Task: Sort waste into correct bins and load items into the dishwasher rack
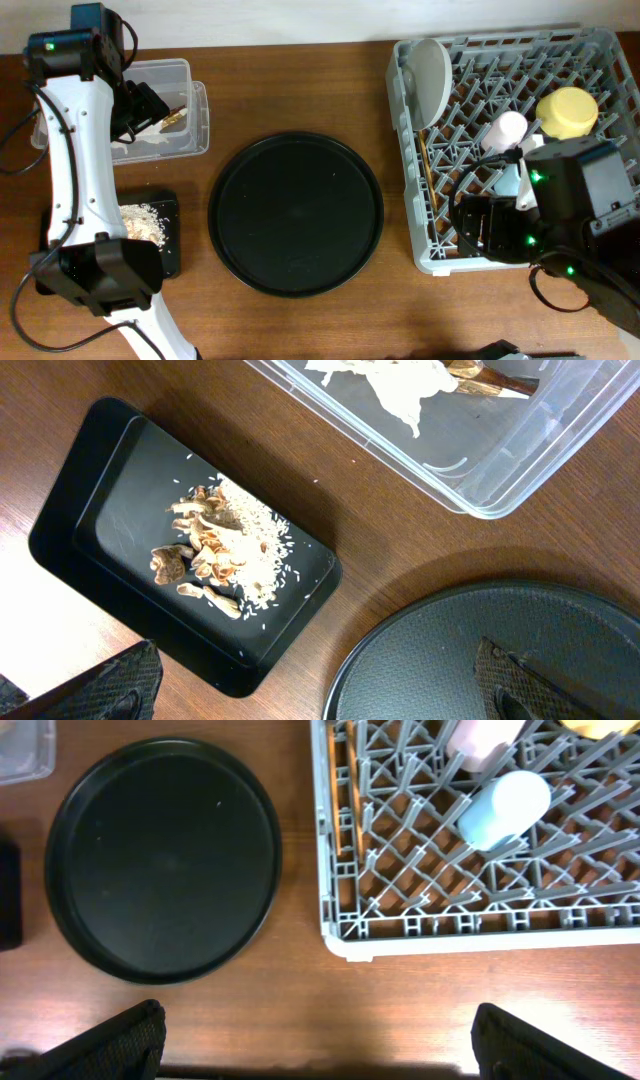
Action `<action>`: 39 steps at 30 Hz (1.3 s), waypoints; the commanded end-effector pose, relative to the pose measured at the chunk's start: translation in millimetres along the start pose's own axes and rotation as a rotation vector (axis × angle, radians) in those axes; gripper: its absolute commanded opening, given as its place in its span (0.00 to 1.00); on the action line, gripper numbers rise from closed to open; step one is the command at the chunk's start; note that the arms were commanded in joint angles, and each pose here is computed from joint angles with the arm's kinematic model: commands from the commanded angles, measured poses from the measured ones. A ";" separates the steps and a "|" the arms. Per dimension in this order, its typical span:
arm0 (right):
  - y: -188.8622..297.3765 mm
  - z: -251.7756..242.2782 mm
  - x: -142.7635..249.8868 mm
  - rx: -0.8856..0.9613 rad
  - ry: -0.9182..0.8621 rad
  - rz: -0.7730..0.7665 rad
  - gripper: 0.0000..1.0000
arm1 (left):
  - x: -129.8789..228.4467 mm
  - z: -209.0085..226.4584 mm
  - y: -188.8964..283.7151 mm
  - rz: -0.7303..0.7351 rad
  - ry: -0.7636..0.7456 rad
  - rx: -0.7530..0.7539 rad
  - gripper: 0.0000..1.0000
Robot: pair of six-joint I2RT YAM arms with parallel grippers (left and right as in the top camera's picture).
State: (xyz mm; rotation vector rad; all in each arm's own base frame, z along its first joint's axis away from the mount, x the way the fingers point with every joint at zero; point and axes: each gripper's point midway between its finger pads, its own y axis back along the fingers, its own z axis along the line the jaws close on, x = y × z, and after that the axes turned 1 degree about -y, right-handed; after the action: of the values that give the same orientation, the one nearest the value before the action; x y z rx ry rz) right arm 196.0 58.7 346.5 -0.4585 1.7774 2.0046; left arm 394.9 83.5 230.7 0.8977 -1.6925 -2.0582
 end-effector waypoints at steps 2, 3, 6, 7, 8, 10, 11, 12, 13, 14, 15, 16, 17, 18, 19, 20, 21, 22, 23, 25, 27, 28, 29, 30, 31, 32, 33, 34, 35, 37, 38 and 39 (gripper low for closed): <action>-6.5 6.2 4.5 -0.017 0.011 0.042 0.98 | -3.4 4.3 10.4 -0.033 0.004 0.003 0.99; -7.1 6.4 4.4 -0.017 0.012 0.044 0.99 | -3.4 4.3 10.4 -0.033 0.004 0.003 0.99; -9.2 6.2 5.7 -0.013 0.013 0.052 0.98 | -3.4 4.3 10.4 -0.033 0.004 0.004 0.99; -10.6 5.6 6.6 -0.010 0.013 0.057 0.98 | -3.4 4.3 10.4 -0.033 0.004 0.003 0.99; -15.2 4.1 9.1 0.003 0.019 0.073 0.98 | -3.4 4.3 10.4 -0.033 0.004 0.003 0.99; -21.9 -0.6 17.9 0.021 0.021 0.096 0.98 | -3.5 4.3 10.4 -0.033 0.004 0.004 0.99; -27.5 -2.4 22.8 0.022 0.026 0.097 0.99 | -3.4 4.3 10.4 -0.033 0.004 0.003 0.99; -33.6 -3.4 23.8 0.009 0.044 0.065 0.98 | -3.4 4.3 10.4 -0.033 0.004 0.004 0.99; -37.8 -3.8 22.8 -0.005 0.055 0.031 0.98 | -3.4 4.3 10.4 -0.033 0.004 0.003 0.99; -44.5 -4.8 20.8 -0.032 0.066 -0.029 0.98 | -3.5 4.3 10.4 -0.033 0.004 0.004 0.99; -50.5 -5.7 19.5 -0.058 0.076 -0.085 0.98 | -3.4 4.3 10.4 -0.033 0.004 0.003 0.99; -58.8 -9.7 20.9 -0.075 0.074 -0.146 0.98 | -3.4 4.3 10.4 -0.033 0.004 0.003 0.99; -66.6 -15.8 24.2 -0.074 0.053 -0.193 0.98 | -3.4 4.3 10.4 -0.033 0.004 0.003 0.99; -75.4 -22.4 29.7 -0.071 0.034 -0.234 0.98 | -3.4 4.3 10.4 -0.033 0.004 0.003 0.99; -84.7 -28.4 35.6 -0.070 0.017 -0.277 0.98 | -3.4 4.3 10.4 -0.033 0.004 0.003 0.99; -91.3 -33.3 39.9 -0.069 0.003 -0.318 0.98 | -3.4 4.3 10.4 -0.033 0.004 0.003 0.99; -100.5 -40.0 44.4 -0.069 -0.017 -0.382 0.98 | -3.4 4.3 10.4 -0.033 0.004 0.004 0.99; -106.2 -44.5 46.7 -0.068 -0.031 -0.429 0.98 | -3.5 4.3 10.4 -0.033 0.004 0.004 0.99; -112.3 -49.1 49.0 -0.067 -0.045 -0.479 0.98 | -3.4 4.3 10.4 -0.033 0.004 0.003 0.99; -123.6 -55.5 52.9 -0.077 -0.064 -0.575 0.98 | -3.5 4.3 10.4 -0.033 0.004 0.004 0.99; -136.4 -61.1 56.9 -0.084 -0.075 -0.674 0.98 | -3.4 4.3 10.4 -0.033 0.004 0.003 0.99; -142.0 -61.5 57.2 -0.094 -0.074 -0.713 0.98 | -3.5 4.3 10.4 -0.033 0.004 0.004 0.99; -147.7 -60.4 57.1 -0.107 -0.065 -0.745 0.98 | -3.4 4.3 10.4 -0.033 0.004 0.003 0.99; -152.4 -58.0 56.9 -0.121 -0.045 -0.769 0.98 | -3.4 4.3 10.4 -0.033 0.004 0.003 0.99; -157.9 -54.8 56.4 -0.138 -0.020 -0.794 0.98 | -3.5 4.2 10.4 -0.033 0.004 0.004 0.99; -164.4 -52.5 55.1 -0.152 0.003 -0.826 0.98 | -3.4 4.3 10.4 -0.033 0.004 0.003 0.99; -168.4 -52.6 53.9 -0.155 0.004 -0.849 0.98 | -3.5 4.2 10.4 -0.033 0.004 0.004 0.99; -174.0 -52.9 52.2 -0.160 0.006 -0.882 0.98 | -3.4 4.3 10.4 -0.033 0.004 0.003 0.99; -176.5 -53.0 51.0 -0.163 0.007 -0.904 0.98 | -3.4 4.3 10.4 -0.033 0.004 0.003 0.99; -182.1 -54.7 50.1 -0.166 0.004 -0.944 0.98 | -3.4 4.3 10.4 -0.033 0.004 0.003 0.99; -181.4 -57.2 49.5 -0.155 0.000 -0.947 0.99 | -3.4 4.3 10.4 -0.033 0.004 0.003 0.99; -180.7 -59.3 48.7 -0.143 0.003 -0.952 0.98 | -3.4 4.3 10.4 -0.033 0.004 0.003 0.99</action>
State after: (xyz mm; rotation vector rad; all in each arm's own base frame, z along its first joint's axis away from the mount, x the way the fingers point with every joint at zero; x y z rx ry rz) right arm 244.6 26.0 159.9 -1.0794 1.0578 1.4495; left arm 394.9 84.1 231.3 0.9009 -1.6894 -2.0610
